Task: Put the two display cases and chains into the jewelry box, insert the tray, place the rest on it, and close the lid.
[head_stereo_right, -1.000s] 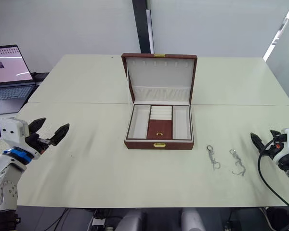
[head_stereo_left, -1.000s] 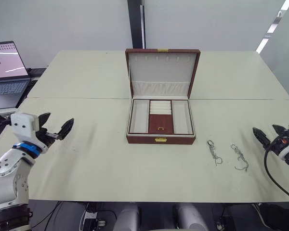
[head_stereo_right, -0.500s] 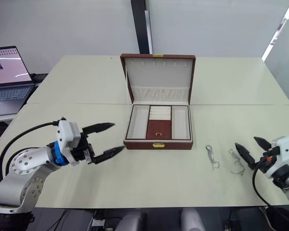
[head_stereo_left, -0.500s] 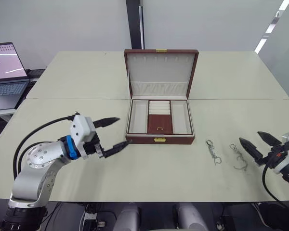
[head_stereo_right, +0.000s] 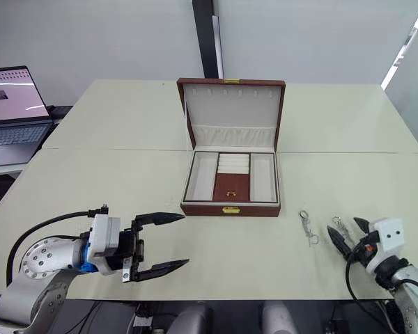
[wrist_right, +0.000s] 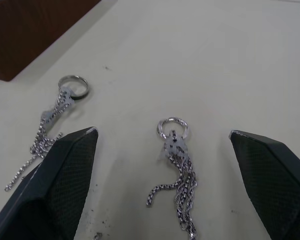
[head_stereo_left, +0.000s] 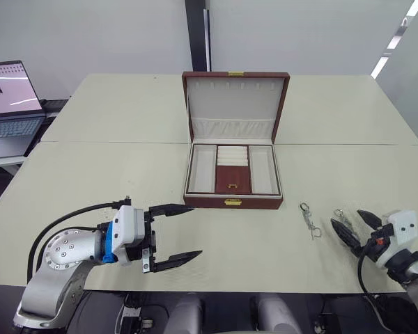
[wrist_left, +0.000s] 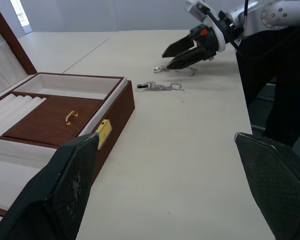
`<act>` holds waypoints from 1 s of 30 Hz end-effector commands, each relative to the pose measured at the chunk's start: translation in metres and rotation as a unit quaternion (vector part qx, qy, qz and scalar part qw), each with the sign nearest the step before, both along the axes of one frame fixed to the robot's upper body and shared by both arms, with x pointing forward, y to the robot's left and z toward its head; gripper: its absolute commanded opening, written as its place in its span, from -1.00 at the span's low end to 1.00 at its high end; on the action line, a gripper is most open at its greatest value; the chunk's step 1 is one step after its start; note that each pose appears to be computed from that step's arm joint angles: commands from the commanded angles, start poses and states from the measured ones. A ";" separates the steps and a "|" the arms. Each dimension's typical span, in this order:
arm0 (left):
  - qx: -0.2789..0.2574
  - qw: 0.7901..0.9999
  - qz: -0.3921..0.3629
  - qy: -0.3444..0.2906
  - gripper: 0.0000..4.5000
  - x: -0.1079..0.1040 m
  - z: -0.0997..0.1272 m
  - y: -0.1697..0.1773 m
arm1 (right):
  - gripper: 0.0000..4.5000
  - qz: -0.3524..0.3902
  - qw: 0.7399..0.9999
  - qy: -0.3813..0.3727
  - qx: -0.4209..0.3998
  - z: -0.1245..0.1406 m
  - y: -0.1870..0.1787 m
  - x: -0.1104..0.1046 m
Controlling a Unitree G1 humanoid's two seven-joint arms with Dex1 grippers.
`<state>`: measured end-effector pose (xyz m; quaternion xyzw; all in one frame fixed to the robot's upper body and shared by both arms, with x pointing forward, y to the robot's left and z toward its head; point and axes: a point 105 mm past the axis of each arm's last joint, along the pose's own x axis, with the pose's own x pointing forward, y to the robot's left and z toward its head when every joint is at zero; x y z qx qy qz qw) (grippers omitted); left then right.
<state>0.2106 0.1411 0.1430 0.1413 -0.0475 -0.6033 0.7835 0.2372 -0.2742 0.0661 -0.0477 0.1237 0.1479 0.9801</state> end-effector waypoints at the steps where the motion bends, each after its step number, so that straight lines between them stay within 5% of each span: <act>1: -0.004 1.000 0.001 -0.019 1.00 0.001 0.003 0.000 | 0.99 -0.014 1.000 -0.009 -0.016 -0.002 -0.005 0.002; 8: -0.011 1.000 0.003 -0.018 1.00 -0.001 0.002 -0.003 | 0.99 -0.013 1.000 0.013 -0.024 -0.014 -0.006 -0.001; 22: -0.016 0.999 0.021 -0.020 1.00 0.005 -0.002 -0.001 | -0.54 -0.020 0.999 0.015 -0.039 -0.024 -0.007 0.000; 27: -0.017 0.999 0.028 -0.020 1.00 0.008 -0.001 0.002 | -0.91 -0.022 0.999 0.008 -0.033 -0.023 -0.006 0.001; 30: -0.020 0.999 0.032 -0.016 1.00 0.009 -0.001 0.002 | -0.93 -0.019 1.000 -0.006 -0.024 -0.016 -0.006 0.003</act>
